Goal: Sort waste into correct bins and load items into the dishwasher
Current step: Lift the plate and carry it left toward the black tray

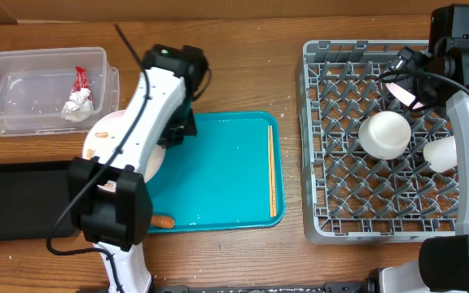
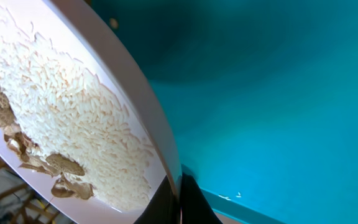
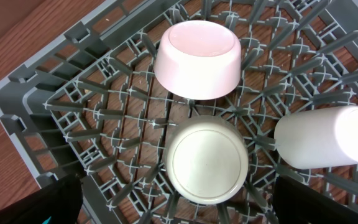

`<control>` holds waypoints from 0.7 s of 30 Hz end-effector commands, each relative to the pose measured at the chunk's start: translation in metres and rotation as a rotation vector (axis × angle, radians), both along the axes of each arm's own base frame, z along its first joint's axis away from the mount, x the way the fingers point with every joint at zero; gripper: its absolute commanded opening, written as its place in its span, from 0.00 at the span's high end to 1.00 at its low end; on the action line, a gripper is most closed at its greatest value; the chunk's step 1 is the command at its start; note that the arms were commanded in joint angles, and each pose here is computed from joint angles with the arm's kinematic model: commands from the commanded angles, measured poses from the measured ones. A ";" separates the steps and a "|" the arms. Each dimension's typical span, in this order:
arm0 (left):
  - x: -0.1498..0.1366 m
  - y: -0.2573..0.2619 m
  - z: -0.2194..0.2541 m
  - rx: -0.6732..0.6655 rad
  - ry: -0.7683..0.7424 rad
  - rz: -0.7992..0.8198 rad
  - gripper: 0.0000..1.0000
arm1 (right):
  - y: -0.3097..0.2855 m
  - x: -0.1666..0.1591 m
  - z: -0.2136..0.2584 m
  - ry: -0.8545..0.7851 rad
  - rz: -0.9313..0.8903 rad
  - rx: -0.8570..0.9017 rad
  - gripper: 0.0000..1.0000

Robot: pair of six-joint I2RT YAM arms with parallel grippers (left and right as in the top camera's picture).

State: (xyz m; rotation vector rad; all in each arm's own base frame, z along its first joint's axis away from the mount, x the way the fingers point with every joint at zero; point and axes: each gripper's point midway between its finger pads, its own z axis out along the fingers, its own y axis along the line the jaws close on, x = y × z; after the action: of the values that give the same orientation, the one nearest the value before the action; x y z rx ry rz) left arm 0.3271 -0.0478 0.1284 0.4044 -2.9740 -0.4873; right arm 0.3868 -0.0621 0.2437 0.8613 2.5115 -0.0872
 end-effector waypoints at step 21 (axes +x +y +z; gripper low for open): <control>0.047 0.145 0.000 -0.239 -0.220 0.402 0.96 | -0.002 0.000 0.015 -0.043 -0.005 -0.015 0.00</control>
State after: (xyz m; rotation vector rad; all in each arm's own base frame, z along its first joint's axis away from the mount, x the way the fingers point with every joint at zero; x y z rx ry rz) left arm 0.3647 0.0866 0.1247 1.0387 -2.9485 -0.1830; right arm 0.3868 -0.0621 0.2437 0.8608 2.5116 -0.0873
